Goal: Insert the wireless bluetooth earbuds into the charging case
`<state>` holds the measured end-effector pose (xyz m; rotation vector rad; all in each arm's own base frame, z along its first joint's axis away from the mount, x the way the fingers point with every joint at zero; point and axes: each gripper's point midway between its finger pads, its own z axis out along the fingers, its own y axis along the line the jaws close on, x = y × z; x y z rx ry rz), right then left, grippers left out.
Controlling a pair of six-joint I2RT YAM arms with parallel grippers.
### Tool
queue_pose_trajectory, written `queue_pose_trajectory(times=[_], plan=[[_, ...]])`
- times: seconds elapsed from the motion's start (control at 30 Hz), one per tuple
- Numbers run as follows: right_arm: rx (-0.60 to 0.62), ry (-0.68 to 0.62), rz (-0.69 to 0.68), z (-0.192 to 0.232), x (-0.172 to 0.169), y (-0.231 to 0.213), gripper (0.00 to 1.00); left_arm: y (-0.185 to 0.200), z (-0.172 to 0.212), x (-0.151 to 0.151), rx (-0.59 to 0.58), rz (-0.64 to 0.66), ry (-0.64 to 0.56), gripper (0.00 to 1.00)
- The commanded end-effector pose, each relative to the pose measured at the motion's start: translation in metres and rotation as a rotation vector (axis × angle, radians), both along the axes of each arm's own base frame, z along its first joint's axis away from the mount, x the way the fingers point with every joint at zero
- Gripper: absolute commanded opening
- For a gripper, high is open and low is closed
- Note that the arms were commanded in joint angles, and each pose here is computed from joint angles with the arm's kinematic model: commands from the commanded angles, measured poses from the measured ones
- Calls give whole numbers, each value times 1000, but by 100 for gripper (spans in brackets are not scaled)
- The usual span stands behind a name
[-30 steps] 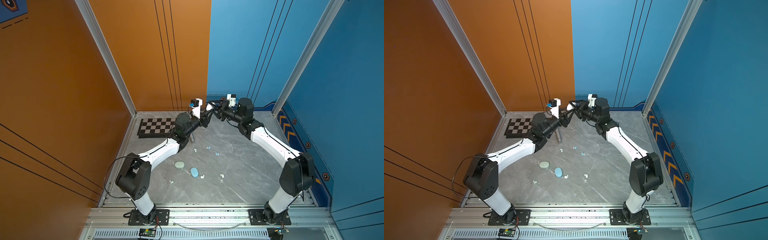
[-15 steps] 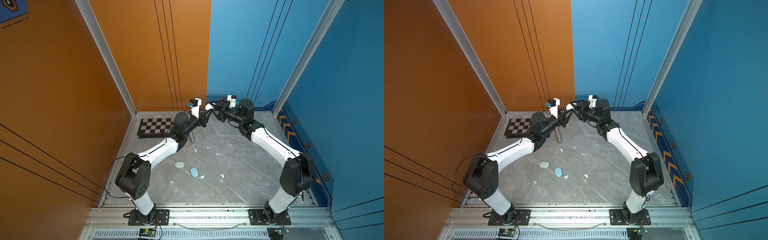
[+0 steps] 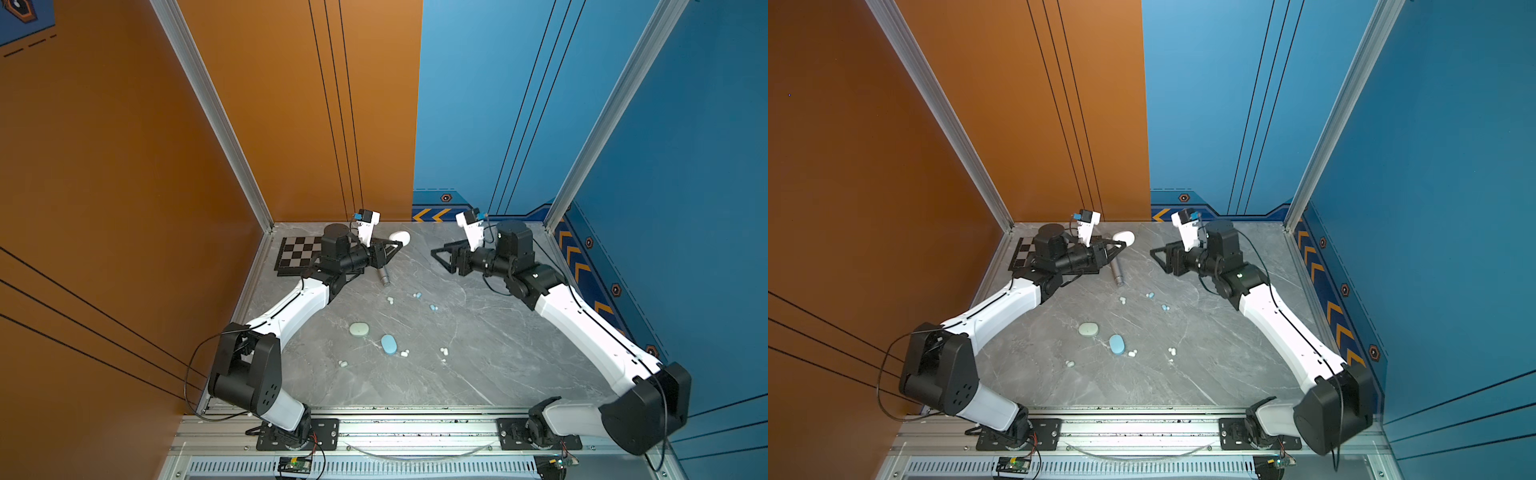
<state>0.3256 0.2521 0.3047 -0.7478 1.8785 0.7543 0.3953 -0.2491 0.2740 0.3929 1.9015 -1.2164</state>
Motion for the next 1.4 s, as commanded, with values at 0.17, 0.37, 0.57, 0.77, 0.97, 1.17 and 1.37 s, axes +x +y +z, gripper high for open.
queue_pose_trajectory(times=[0.17, 0.37, 0.57, 0.77, 0.97, 1.17, 1.37], plan=[[-640, -481, 377, -68, -55, 2, 65, 0, -62, -94, -130, -266, 591, 0], [-624, -506, 474, -71, -71, 28, 66, 11, -81, -147, -32, -333, 710, 0], [-606, -486, 559, -82, -79, 52, 66, 8, -80, -157, -16, -359, 704, 0], [-576, -458, 572, -91, -79, 73, 66, 5, -75, -158, -14, -377, 686, 0], [-553, -432, 585, -100, -81, 86, 64, 1, -75, -161, -9, -394, 683, 0], [-538, -412, 592, -105, -79, 94, 58, -1, -75, -163, -4, -403, 682, 0], [-534, -400, 600, -109, -79, 96, 44, -3, -75, -162, 0, -407, 678, 0]])
